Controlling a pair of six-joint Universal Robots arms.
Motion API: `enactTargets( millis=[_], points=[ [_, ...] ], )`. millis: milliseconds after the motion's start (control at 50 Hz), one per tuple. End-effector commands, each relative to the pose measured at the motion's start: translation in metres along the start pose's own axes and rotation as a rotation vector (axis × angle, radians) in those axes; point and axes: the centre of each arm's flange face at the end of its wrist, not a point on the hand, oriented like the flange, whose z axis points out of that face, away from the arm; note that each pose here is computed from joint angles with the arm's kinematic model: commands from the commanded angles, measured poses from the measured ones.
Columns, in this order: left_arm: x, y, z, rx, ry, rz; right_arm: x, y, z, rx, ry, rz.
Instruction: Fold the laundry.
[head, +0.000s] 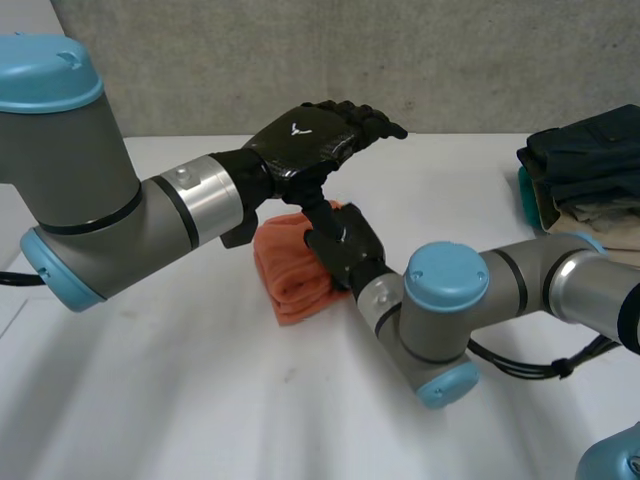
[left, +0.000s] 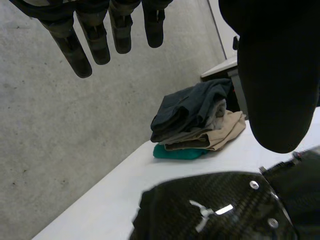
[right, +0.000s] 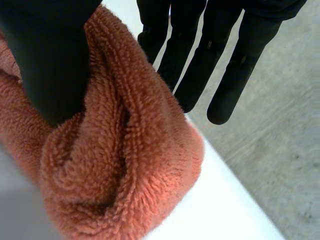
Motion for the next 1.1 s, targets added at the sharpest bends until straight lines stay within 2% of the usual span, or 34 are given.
enactTargets(
  millis=[20, 140, 280, 400, 420, 480, 520, 660, 760, 840, 920, 1000, 1100],
  points=[
    [-0.005, -0.017, 0.001, 0.048, -0.009, 0.023, 0.046, -0.045, 0.022, 0.155, 0.105, 0.017],
    [-0.011, -0.044, -0.002, 0.120, -0.027, -0.007, 0.134, -0.083, 0.034, 0.340, 0.296, 0.079],
    [-0.018, -0.062, -0.004, 0.196, -0.072, -0.036, 0.237, -0.101, 0.025, 0.457, 0.514, 0.018],
    [-0.016, -0.064, -0.007, 0.203, -0.078, -0.039, 0.320, -0.078, -0.001, 0.463, 0.668, -0.015],
    [-0.015, -0.063, -0.007, 0.202, -0.076, -0.040, 0.344, -0.063, -0.011, 0.449, 0.709, -0.018],
    [-0.014, -0.061, -0.007, 0.197, -0.073, -0.044, 0.377, -0.037, -0.027, 0.418, 0.758, -0.017],
    [-0.013, -0.061, -0.006, 0.196, -0.071, -0.045, 0.398, -0.005, -0.038, 0.374, 0.758, -0.001],
    [-0.010, -0.055, -0.005, 0.180, -0.063, -0.055, 0.404, 0.110, -0.059, 0.175, 0.698, 0.082],
    [-0.004, -0.051, -0.003, 0.170, -0.049, -0.063, 0.409, 0.137, -0.085, 0.089, 0.734, 0.105],
    [0.007, -0.047, -0.002, 0.158, -0.028, -0.072, 0.401, 0.118, -0.095, 0.070, 0.734, 0.105],
    [0.011, -0.040, -0.004, 0.137, -0.024, -0.088, 0.388, 0.082, -0.108, 0.080, 0.719, 0.099],
    [0.015, -0.034, -0.005, 0.117, -0.017, -0.096, 0.361, 0.047, -0.111, 0.100, 0.680, 0.102],
    [0.016, -0.025, -0.006, 0.092, -0.038, -0.107, 0.305, 0.017, -0.104, 0.104, 0.571, 0.135]
  ],
)
